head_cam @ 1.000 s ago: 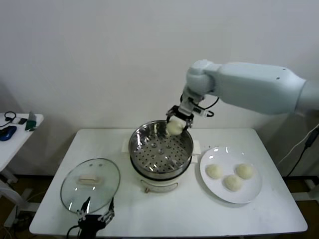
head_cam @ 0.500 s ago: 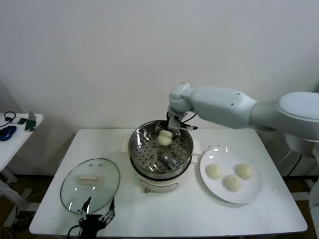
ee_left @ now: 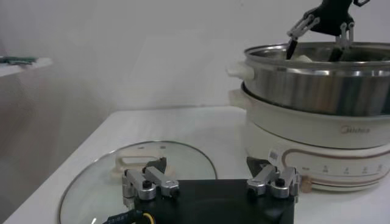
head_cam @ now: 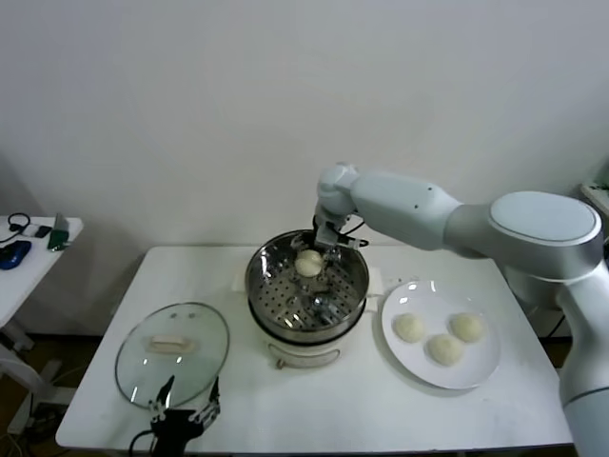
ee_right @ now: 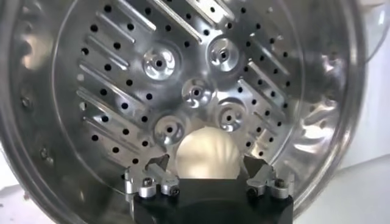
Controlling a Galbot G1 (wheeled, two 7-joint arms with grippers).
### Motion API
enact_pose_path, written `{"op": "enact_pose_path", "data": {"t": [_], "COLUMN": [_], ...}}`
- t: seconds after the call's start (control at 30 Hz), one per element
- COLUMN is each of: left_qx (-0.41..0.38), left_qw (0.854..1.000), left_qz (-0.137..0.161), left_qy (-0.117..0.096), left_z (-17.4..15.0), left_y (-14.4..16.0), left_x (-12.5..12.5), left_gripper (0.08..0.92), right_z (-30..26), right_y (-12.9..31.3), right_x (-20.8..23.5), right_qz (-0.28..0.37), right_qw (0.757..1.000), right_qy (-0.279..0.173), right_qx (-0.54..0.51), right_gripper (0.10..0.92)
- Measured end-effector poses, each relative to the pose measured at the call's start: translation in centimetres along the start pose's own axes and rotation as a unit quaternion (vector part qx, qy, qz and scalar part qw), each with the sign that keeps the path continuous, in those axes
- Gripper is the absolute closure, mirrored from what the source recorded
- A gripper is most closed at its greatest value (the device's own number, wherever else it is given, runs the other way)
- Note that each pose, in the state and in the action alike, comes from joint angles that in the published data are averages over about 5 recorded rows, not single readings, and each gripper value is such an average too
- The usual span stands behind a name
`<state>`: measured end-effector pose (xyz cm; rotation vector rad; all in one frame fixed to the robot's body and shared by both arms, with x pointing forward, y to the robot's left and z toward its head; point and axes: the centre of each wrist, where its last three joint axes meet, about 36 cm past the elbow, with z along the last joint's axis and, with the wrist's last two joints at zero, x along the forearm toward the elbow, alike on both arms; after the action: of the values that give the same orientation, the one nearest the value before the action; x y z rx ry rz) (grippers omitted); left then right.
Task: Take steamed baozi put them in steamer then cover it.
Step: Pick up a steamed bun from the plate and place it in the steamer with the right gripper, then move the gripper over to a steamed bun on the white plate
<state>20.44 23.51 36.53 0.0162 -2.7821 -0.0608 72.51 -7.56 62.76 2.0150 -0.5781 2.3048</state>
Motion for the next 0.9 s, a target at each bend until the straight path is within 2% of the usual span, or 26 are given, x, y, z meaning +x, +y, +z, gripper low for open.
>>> {"op": "enact_pose_path", "data": {"t": [0.23, 0.43, 0.67, 0.9], "left_qx": [-0.003, -0.006, -0.009, -0.01], "left_qw": [1.0, 1.0, 1.0, 1.0], "left_qz": [0.004, 0.007, 0.007, 0.005], "left_qy": [0.001, -0.003, -0.009, -0.011], "left_z": [0.0, -0.2, -0.5, -0.3], "left_y": [-0.3, -0.3, 0.0, 0.1], "left_x": [0.3, 0.3, 0.0, -0.2], "left_gripper": [0.177, 0.177, 0.177, 0.177], "right_z": [1.6, 1.3, -1.8, -4.8], "right_y": [4.3, 12.8, 22.2, 26.7], "right_x": [8.2, 12.1, 10.4, 5.2], "right_qz": [0.014, 0.0, -0.026, -0.046], "right_qw": [0.988, 0.939, 0.868, 0.822], "right_qy": [0.001, 0.026, 0.029, 0.029], "right_qx": [-0.153, -0.343, -0.495, -0.567], "right_gripper": [0.2, 0.2, 0.2, 0.199]}}
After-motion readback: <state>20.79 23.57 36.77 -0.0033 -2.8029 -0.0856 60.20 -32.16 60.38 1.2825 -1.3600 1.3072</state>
